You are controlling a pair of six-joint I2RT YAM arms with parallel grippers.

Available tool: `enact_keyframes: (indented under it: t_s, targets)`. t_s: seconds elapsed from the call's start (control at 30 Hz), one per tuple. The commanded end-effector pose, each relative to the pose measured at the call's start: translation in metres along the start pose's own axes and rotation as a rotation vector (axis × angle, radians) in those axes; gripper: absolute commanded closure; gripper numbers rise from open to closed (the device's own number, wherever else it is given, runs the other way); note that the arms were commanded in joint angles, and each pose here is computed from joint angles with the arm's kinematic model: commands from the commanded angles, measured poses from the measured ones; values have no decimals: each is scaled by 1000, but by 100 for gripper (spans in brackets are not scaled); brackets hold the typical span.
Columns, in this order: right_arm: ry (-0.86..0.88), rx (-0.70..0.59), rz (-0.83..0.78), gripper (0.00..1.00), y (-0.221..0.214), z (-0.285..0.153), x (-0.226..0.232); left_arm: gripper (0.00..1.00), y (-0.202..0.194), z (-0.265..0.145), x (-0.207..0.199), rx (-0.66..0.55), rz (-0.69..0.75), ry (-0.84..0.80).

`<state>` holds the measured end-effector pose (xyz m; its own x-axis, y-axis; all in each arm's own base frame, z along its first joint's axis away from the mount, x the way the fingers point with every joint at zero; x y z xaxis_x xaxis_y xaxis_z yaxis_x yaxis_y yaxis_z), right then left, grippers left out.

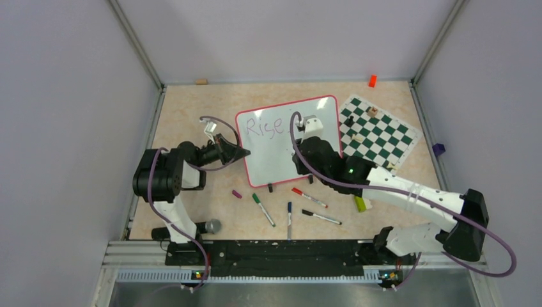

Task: Write a sentence on the whiteboard

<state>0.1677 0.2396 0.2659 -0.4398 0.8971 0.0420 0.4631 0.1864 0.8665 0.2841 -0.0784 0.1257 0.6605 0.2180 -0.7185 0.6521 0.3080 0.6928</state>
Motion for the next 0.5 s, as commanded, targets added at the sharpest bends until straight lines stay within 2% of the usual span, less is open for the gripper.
enact_keyframes:
  t_s: [0.0,0.17,0.33,0.47]
  targets:
    - [-40,-62,91,100,9,-4,4,100,2,-1,-11,-35,166,17]
    - [-67,-99,124,100,13,-8,1,100,3,-2,-7,-33,162,65]
    - [-197,-195,178,100,27,-22,-15,100,3,0,-6,-23,154,9]
    - [-185,-245,189,100,37,-37,-21,100,5,1,-6,-25,151,-27]
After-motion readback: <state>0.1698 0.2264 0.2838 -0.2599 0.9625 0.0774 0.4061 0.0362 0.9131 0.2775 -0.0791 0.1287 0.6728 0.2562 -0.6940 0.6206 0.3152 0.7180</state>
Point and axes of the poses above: each gripper's point midway between its finger pads, its own z axis out along the fingers, its own x axis along the line the jaws close on, y = z × x, the point moved 10 cm from there along -z, back along the fingers, and after that the axes turned 6 degrees about -z, right-handed, at the moved point
